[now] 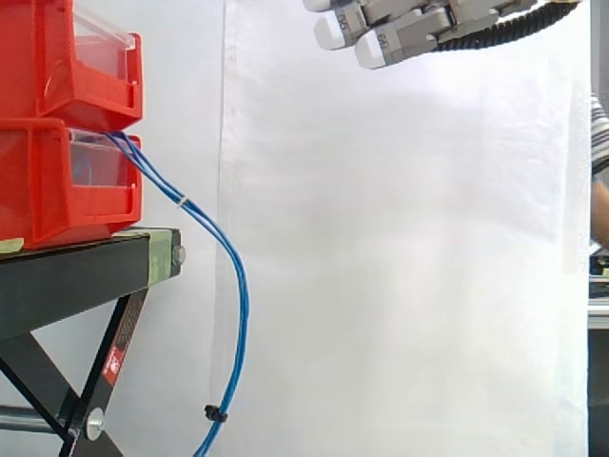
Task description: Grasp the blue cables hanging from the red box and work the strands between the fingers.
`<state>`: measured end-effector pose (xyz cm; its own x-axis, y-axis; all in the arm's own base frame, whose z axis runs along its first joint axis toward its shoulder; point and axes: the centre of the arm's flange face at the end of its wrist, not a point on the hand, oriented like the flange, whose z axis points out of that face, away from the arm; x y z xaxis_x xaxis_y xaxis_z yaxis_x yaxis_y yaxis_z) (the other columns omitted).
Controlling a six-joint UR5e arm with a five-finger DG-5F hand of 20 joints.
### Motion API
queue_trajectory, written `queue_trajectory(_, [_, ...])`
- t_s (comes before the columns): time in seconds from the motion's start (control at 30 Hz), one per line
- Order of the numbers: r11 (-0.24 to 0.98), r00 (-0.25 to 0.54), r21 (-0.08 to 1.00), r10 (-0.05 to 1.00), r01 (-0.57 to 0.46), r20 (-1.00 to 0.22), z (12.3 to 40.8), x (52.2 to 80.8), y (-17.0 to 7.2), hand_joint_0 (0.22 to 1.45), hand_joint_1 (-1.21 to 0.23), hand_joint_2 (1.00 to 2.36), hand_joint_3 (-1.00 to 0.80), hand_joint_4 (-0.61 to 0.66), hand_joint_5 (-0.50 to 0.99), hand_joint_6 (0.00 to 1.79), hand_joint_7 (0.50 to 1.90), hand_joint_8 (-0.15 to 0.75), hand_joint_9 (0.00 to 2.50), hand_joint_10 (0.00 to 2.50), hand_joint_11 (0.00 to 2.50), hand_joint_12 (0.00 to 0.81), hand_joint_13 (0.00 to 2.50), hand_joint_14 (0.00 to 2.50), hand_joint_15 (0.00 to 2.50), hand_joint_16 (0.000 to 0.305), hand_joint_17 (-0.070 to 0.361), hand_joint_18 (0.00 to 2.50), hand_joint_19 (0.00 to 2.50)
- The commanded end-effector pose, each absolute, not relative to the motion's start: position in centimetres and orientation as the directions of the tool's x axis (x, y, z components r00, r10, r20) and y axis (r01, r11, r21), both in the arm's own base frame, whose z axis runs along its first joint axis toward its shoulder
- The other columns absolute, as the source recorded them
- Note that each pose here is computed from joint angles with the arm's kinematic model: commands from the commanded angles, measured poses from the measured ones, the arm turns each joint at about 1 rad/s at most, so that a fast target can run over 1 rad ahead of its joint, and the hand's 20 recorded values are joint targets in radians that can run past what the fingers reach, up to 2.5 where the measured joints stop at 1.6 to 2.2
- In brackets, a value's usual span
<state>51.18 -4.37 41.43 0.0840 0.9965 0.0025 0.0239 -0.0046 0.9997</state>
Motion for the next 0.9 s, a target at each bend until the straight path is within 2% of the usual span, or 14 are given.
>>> queue_trajectory(0.0, [-0.004,0.084,1.0,0.996,0.024,0.002,41.41,51.2,-4.37,0.6,-0.23,1.0,-1.0,0.13,-0.5,0.0,0.67,0.314,0.0,0.0,0.15,0.378,0.0,0.0,0.17,0.085,0.192,0.0,0.05])
queue_trajectory(0.87, [-0.003,0.084,1.0,0.996,0.025,0.001,41.41,51.2,-4.3,0.61,-0.25,1.0,-1.0,0.13,-0.48,0.01,0.67,0.31,0.03,0.0,0.16,0.375,0.0,0.0,0.16,0.085,0.191,0.0,0.05])
